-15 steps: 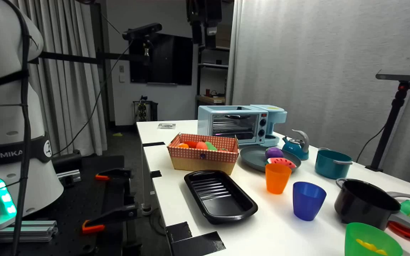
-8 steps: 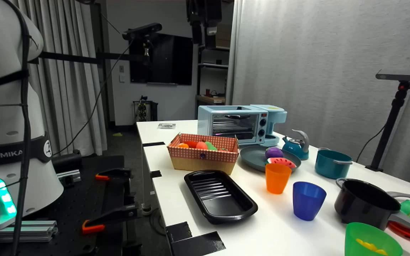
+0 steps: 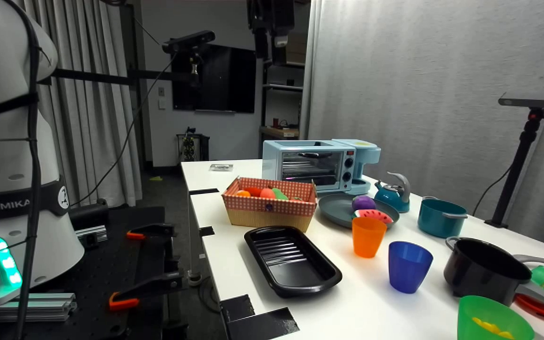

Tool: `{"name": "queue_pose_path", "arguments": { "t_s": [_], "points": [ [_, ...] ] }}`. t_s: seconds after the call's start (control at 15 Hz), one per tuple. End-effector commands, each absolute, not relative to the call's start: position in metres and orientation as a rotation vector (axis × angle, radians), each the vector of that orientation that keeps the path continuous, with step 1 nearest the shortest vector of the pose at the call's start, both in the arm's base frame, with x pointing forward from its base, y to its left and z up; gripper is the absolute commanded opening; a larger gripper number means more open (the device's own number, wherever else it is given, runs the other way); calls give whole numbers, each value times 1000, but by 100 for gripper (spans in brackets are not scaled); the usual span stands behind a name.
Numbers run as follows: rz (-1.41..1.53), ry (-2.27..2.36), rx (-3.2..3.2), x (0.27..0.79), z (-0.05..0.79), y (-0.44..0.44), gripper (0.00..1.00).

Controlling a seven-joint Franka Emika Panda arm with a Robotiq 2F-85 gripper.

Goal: Pick up the red plush toy from the basket and put it in the orange cup.

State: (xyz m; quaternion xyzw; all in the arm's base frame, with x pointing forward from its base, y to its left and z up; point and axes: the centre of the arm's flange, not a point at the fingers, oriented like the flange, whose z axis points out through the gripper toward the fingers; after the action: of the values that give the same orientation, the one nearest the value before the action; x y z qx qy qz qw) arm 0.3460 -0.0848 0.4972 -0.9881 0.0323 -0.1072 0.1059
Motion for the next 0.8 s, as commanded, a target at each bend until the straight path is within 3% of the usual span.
{"name": "queue_pose_path", "arguments": {
  "t_s": [0.0, 0.73],
  "points": [
    [-316, 95, -2911, 346, 497, -85, 100],
    [-219, 60, -2931, 348, 468, -84, 100]
  ]
}}
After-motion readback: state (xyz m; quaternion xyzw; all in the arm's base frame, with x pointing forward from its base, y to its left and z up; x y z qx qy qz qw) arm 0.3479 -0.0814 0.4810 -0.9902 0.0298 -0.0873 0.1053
